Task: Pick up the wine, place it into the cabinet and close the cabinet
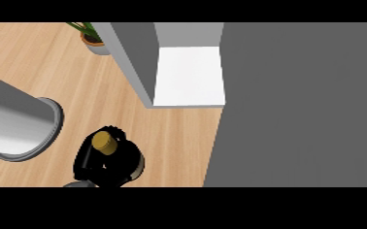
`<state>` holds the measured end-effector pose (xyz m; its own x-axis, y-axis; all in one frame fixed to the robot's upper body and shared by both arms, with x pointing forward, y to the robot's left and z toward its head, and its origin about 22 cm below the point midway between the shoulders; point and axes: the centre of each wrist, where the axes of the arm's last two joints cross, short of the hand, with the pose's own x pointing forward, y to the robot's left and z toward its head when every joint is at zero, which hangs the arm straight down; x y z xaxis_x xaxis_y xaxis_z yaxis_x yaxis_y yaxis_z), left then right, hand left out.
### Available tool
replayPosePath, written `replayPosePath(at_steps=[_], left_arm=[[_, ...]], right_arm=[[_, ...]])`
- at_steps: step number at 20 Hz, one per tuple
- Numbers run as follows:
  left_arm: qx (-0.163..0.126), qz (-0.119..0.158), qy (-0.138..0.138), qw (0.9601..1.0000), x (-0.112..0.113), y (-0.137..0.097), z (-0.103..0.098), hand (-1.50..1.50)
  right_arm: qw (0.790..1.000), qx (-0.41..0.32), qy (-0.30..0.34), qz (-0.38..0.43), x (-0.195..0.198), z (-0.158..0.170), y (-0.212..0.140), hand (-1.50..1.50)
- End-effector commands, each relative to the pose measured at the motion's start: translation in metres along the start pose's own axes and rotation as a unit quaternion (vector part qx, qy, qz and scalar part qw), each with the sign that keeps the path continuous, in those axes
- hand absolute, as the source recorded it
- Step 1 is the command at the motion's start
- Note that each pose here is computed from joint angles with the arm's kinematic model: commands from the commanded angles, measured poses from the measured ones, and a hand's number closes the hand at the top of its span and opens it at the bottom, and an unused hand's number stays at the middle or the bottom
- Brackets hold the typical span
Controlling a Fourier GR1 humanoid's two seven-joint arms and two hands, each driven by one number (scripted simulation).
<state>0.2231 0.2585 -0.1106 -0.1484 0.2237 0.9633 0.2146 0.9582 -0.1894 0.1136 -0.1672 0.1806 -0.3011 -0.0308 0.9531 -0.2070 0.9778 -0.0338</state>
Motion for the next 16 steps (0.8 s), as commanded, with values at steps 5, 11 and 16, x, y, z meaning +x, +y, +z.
replayPosePath(at_steps=[5,11,16], left_arm=[[-0.031,0.013,-0.013,0.9994,0.021,-0.055,0.003,1.5],[-0.038,0.014,-0.005,0.9992,0.049,-0.069,-0.03,1.5],[-0.029,-0.008,-0.011,0.9995,0.047,-0.106,-0.033,1.5]], right_arm=[[0.999,0.009,-0.037,-0.021,0.044,0.03,-0.014,-1.5],[0.999,-0.002,-0.041,-0.024,0.035,0.033,-0.009,-1.5],[0.999,0.0,-0.039,-0.021,0.043,0.038,-0.014,-1.5]])
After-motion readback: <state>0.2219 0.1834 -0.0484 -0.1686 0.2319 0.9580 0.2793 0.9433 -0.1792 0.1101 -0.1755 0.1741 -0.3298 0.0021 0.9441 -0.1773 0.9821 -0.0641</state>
